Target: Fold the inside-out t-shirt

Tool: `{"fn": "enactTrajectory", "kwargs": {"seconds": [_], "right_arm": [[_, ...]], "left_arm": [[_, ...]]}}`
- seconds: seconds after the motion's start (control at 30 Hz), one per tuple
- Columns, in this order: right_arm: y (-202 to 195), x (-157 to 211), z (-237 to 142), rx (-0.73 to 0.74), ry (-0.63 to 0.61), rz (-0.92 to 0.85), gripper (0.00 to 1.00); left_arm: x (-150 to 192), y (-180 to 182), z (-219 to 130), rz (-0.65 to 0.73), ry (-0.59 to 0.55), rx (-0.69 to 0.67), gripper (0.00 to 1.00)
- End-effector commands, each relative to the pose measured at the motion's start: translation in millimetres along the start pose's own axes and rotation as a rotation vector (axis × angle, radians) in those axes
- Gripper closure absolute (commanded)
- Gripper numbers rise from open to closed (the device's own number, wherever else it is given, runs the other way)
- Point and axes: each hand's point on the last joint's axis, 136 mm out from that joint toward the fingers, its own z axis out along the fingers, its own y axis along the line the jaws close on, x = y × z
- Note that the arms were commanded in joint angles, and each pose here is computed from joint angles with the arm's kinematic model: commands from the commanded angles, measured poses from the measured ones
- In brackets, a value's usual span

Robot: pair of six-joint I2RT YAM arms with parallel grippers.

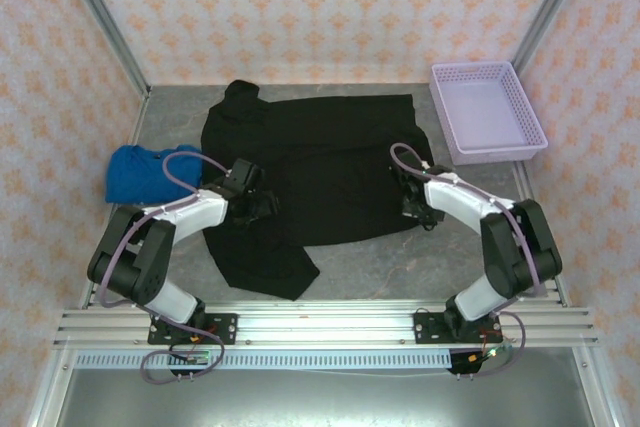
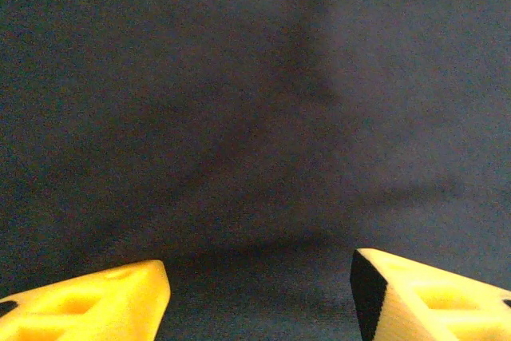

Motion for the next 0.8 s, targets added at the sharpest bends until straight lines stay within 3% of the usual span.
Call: {"fn": "enactTrajectory", "kwargs": {"seconds": [0.0,0.13,0.33,0.53,0.63,0.77], "right_arm": [[6,-22,-40,-0.129,-0.054,-0.01,1.0],[39,-24,-78,-0.376,-0.014,-0.048,1.0],[29,-14,-80,-0.35,0.084,-0.102,1.0],[61,-5,-71,-0.49,0.151,-0.121,1.0],[65,-2,-61,-0.501,0.203,-0.11,1.0],[58,-2,-41,-0.459,0.255,-0.081,1.0]], "left_arm": [[10,50,10,-0.078,0.017,-0.134,0.35],[-17,72,2,-0.157,-0.041,-0.161,0.35],[-54,68,-25,-0.171,-0.148,-0.146,0.35],[-58,-28,-68,0.158,-0.273,0.021,0.33],[-32,-95,-70,0.353,-0.265,0.225,0.33],[17,-176,-55,0.665,-0.201,0.349,0.32]]}}
